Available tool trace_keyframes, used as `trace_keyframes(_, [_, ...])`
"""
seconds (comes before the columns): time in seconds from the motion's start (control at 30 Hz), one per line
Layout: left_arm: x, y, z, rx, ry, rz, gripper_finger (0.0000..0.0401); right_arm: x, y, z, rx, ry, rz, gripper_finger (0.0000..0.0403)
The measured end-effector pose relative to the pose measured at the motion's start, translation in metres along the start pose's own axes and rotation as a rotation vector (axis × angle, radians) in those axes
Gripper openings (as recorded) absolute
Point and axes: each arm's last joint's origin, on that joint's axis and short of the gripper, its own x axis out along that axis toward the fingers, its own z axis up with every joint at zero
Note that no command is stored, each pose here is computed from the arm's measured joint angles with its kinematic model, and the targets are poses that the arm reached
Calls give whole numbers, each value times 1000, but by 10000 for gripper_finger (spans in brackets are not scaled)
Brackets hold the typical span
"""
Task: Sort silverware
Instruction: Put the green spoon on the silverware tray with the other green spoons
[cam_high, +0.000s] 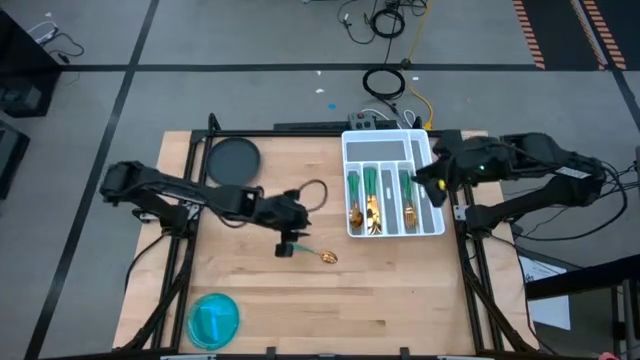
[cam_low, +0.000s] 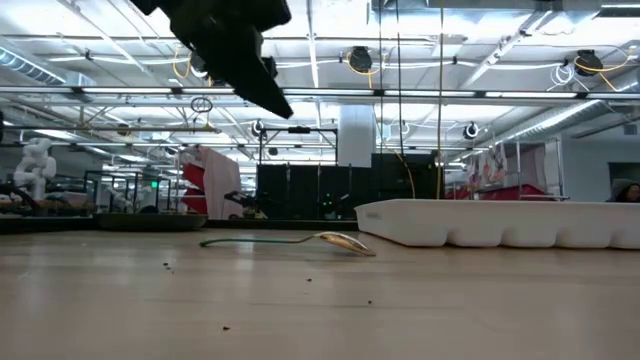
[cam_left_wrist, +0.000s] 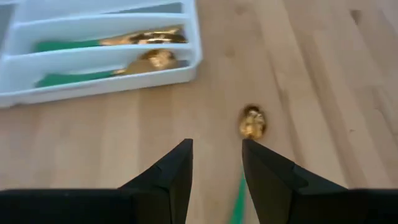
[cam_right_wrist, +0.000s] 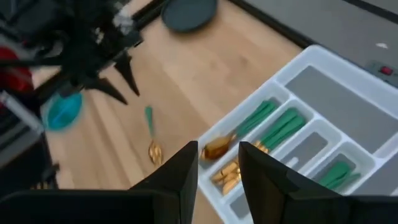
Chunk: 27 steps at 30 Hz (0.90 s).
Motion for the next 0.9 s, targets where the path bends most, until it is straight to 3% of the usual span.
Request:
trace_keyframes(0.37, [36, -31, 3, 189, 76, -86, 145, 20, 11, -31, -86, 187, -166, 110])
trace_keyframes(0.63, [70, -33, -11, 174, 151, -95, 145, 39, 11, -47, -99, 254, -213, 110])
trace_keyframes(0.9, [94, -30, -23, 159, 185, -121, 145, 39, 15, -53, -90, 265, -201, 110])
